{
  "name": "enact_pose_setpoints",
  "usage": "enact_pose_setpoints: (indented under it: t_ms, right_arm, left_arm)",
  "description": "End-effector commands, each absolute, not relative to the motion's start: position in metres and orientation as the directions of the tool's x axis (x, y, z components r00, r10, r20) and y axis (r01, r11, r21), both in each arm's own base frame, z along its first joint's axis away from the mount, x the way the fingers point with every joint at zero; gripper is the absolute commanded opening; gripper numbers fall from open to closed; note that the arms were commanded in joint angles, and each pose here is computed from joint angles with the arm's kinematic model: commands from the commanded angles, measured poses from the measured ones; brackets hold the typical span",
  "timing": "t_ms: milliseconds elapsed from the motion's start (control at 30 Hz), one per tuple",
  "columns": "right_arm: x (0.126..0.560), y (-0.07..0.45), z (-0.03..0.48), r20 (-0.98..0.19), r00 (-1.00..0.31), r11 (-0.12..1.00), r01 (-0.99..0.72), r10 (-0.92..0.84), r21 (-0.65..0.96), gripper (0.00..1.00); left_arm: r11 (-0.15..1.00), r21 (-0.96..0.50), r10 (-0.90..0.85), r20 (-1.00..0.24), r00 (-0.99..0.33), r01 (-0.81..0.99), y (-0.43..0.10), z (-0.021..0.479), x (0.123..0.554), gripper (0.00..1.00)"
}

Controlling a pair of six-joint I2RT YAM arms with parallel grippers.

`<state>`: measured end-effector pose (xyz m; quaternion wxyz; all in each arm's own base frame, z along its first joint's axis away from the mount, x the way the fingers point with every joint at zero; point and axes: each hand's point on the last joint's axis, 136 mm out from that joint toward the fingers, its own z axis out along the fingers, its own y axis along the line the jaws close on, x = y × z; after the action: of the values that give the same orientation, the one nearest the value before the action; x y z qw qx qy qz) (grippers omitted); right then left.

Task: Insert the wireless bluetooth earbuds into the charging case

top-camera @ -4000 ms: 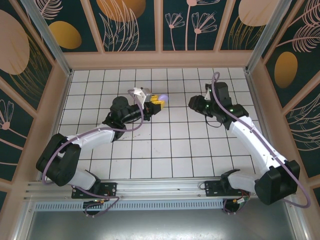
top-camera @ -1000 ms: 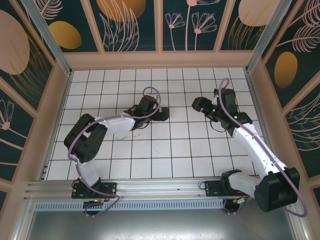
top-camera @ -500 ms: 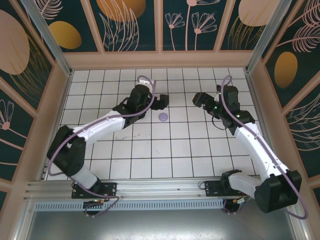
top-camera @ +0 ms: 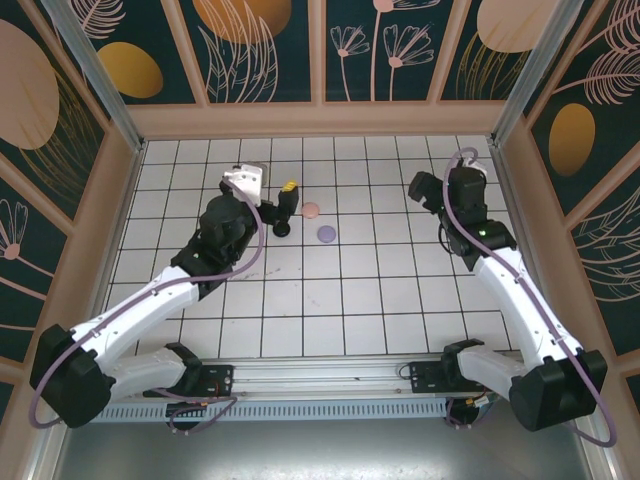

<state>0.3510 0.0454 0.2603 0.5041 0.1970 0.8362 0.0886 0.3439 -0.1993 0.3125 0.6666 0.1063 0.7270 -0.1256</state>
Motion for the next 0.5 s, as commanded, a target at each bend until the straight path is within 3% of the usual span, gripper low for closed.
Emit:
enact_pose_setpoints:
  t_ms: [0,200,467]
  right_arm:
    - [0.348,0.006,0.276,-0.897,-0.220,0.888,0.355,0.385,0.294,0.99]
    - [0.344,-0.026,0.267,-0.912,-0.147,0.846,0.453,0.384,0.283,0.99]
    - [0.343,-0.025,0.258,-0.944,-0.163,0.910,0.354,0.286,0.215,0.99]
  left_arm:
    - [0.975,0.067,0.076,-0.997,-0.034,0.214,-0.171,0.314,0.339,0.99]
    - [0.994,0.064,0.056,-0.994,0.092,0.085,-0.126,0.322,0.312,0.99]
    - [0.985,0.172,0.172,-0.974,0.147,-0.016,-0.086,0.315,0.302,0.99]
